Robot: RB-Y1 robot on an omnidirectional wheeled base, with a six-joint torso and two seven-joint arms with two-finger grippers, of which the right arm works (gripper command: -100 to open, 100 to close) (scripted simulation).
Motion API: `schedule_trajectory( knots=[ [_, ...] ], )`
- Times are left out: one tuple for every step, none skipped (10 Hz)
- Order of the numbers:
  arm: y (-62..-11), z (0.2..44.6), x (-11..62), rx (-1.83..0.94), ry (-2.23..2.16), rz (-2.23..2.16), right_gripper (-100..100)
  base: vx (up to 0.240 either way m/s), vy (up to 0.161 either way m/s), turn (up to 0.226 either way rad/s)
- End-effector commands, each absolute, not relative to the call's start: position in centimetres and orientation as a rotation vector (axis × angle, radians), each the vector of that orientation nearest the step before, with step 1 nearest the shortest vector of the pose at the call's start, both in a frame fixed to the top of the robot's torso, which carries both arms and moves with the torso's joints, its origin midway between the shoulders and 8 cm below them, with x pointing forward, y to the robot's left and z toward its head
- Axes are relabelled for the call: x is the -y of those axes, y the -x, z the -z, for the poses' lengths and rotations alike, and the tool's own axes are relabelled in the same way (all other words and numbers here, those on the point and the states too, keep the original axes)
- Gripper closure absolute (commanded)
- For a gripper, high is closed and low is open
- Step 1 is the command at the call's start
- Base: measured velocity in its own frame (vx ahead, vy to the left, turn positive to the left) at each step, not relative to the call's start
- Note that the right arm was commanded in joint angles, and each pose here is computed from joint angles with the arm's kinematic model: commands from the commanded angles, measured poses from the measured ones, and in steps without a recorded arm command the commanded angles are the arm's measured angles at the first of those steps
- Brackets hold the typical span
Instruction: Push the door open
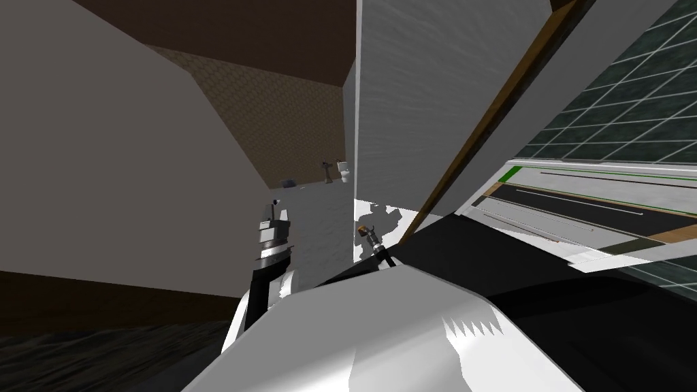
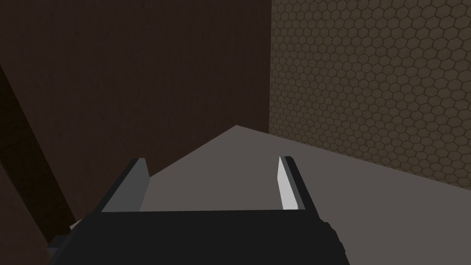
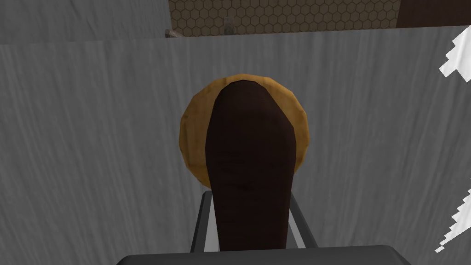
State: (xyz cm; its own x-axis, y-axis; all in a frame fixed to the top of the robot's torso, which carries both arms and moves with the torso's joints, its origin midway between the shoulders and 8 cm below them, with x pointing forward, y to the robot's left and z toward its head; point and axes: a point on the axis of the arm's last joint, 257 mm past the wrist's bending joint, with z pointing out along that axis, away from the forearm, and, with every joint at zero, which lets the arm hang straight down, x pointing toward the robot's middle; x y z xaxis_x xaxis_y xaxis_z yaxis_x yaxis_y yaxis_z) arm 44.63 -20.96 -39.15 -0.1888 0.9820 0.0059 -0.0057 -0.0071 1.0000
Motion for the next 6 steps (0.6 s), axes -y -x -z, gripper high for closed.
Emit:
schedule_trajectory(
  knots=[
    [-44.6,39.1,20.9,-1.339,-1.113,-1.358,100,-0.010,0.002,-0.008],
    [-44.6,39.1,20.9,-1.339,-1.113,-1.358,100,-0.005,0.001,-0.003],
    [-44.7,39.3,21.7,-1.331,-1.125,-1.340,100,0.104,0.044,-0.036],
    [-44.7,39.3,21.8,-1.328,-1.126,-1.337,100,0.153,0.045,-0.043],
    [-44.8,39.3,22.3,-1.320,-1.132,-1.328,100,0.159,0.046,-0.024],
    [-44.9,39.3,22.7,-1.311,-1.137,-1.319,100,0.205,0.053,-0.037]
  ],
)
